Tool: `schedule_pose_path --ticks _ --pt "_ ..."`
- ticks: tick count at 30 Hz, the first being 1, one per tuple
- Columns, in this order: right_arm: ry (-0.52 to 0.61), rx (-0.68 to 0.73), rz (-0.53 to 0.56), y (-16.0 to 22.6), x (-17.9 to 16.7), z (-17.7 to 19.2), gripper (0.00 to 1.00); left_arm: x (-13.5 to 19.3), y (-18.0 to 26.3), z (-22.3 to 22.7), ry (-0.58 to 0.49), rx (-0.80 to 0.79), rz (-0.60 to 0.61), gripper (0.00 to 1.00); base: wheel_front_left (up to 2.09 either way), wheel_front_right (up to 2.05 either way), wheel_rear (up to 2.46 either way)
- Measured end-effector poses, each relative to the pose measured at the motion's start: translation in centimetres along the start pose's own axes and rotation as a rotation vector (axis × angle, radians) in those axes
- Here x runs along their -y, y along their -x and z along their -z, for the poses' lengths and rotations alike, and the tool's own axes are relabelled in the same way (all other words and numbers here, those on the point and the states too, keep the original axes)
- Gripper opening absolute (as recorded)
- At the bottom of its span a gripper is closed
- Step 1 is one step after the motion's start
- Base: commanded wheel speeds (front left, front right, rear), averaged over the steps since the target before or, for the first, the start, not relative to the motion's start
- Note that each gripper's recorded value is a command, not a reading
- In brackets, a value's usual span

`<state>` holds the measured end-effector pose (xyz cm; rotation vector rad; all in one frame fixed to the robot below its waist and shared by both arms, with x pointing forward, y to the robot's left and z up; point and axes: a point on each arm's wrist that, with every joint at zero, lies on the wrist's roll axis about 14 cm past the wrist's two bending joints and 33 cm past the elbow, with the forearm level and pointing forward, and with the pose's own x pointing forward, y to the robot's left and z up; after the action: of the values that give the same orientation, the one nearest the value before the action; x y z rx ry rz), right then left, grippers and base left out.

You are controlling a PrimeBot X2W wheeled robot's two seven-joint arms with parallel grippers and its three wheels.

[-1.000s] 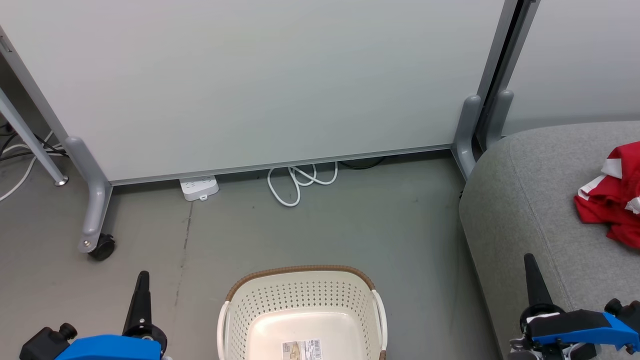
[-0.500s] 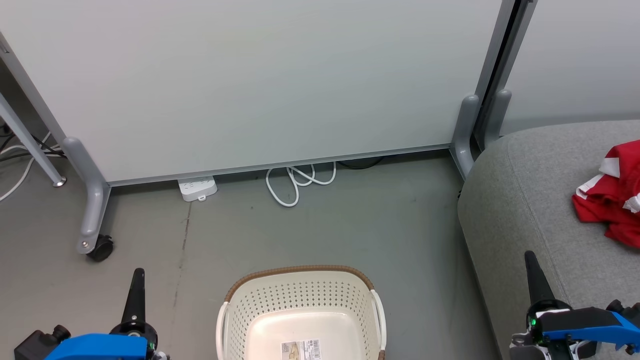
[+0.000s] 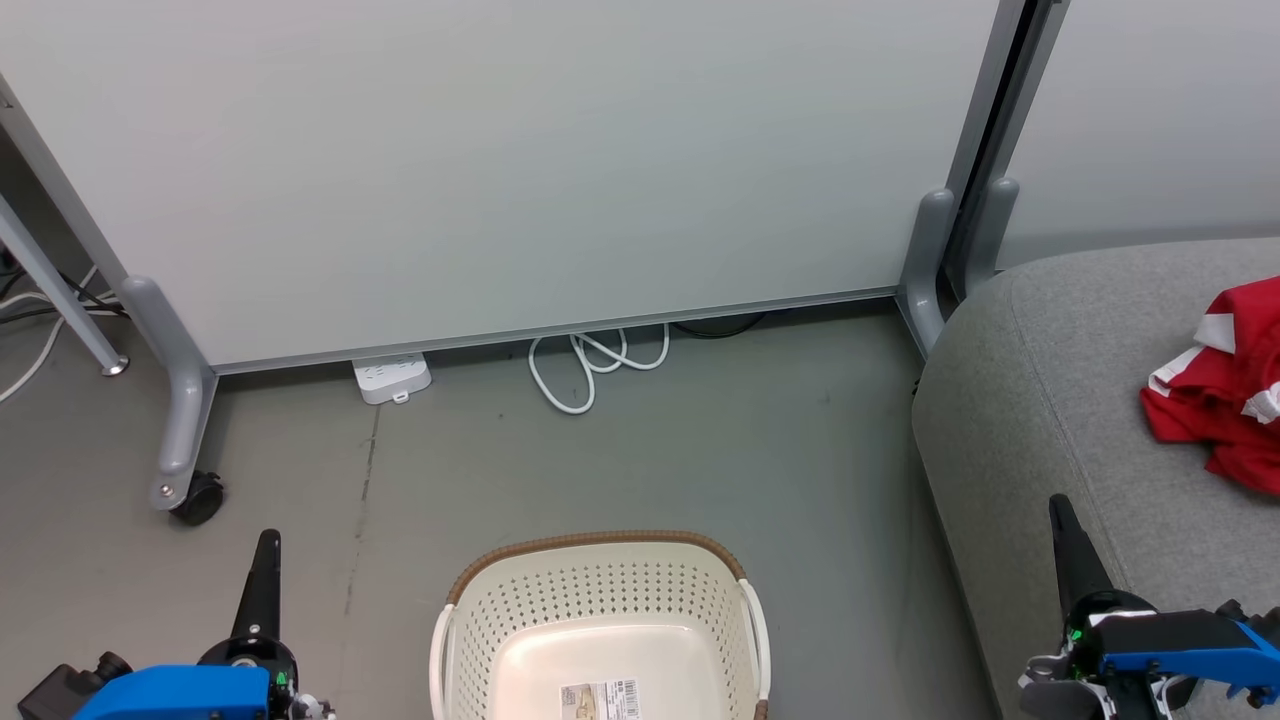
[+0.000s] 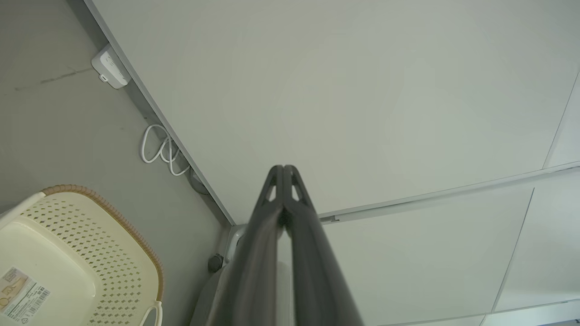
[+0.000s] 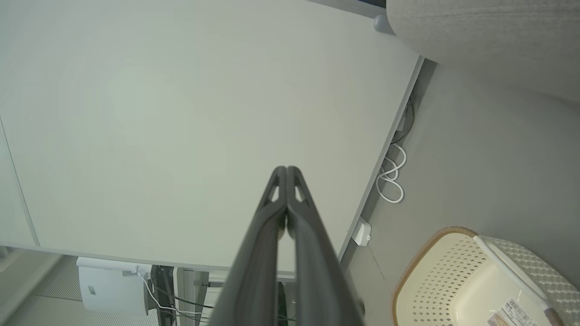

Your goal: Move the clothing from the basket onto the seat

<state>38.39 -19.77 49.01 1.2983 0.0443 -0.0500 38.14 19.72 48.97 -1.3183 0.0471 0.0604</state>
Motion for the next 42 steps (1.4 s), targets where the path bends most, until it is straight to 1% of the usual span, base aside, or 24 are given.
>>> schedule_pose_path --ticks 36,42 --pt "-0.268 -0.006 -0.051 -0.3 -1.3 -0.6 0.00 1.2 -0.5 -0.5 0.256 -0.011 0.055 0.00 0.00 0.00 0.00" --pt "-0.272 -0.005 -0.052 -0.3 -1.3 -0.7 0.00 1.3 -0.5 -0.5 0.257 -0.010 0.056 0.00 0.00 0.00 0.00"
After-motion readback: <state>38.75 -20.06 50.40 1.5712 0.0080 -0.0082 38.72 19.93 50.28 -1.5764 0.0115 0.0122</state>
